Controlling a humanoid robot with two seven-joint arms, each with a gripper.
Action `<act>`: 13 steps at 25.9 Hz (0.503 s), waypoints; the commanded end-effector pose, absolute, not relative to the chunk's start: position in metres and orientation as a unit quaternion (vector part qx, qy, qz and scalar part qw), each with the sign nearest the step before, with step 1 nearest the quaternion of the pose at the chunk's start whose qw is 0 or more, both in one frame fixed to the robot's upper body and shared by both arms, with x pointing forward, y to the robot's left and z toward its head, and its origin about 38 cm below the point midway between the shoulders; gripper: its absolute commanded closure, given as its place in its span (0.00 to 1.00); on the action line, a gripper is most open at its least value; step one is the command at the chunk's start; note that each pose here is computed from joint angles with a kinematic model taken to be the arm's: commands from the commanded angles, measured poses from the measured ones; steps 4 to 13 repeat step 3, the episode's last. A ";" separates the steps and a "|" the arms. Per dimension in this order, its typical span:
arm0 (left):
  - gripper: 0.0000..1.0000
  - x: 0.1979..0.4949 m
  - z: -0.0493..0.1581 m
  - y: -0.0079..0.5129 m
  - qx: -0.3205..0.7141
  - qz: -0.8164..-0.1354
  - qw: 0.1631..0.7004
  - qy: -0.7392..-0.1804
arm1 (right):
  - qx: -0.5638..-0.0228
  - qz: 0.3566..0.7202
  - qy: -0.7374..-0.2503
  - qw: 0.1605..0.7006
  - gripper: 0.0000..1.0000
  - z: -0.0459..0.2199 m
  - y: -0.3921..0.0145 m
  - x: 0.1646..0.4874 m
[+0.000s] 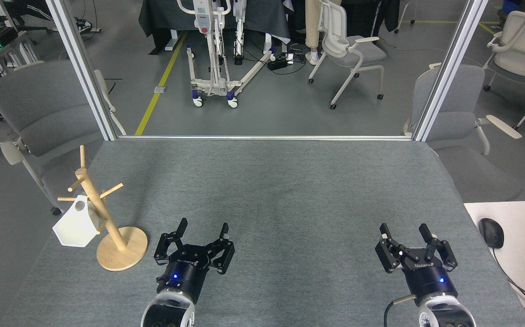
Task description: Hang cup on storage rack
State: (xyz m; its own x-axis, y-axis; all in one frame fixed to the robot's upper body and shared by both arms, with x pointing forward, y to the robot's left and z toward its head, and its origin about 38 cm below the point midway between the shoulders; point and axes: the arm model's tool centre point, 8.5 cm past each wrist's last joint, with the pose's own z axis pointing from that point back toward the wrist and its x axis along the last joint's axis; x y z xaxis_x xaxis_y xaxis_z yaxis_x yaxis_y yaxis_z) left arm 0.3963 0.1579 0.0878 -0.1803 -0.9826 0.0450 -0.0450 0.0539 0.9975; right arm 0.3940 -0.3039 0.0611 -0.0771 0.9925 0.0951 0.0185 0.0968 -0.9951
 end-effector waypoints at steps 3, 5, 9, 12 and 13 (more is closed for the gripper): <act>0.02 0.396 0.086 0.165 0.452 -0.508 0.464 -0.568 | -0.461 0.484 -0.554 0.496 0.01 0.061 -0.301 0.393; 0.02 0.396 0.086 0.165 0.452 -0.508 0.464 -0.568 | -0.461 0.484 -0.554 0.496 0.01 0.061 -0.301 0.393; 0.02 0.396 0.086 0.165 0.452 -0.508 0.464 -0.568 | -0.461 0.484 -0.554 0.496 0.01 0.061 -0.301 0.393; 0.02 0.396 0.086 0.165 0.452 -0.508 0.464 -0.568 | -0.461 0.484 -0.554 0.496 0.01 0.061 -0.301 0.393; 0.02 0.396 0.086 0.165 0.452 -0.508 0.464 -0.568 | -0.461 0.484 -0.554 0.496 0.01 0.061 -0.301 0.393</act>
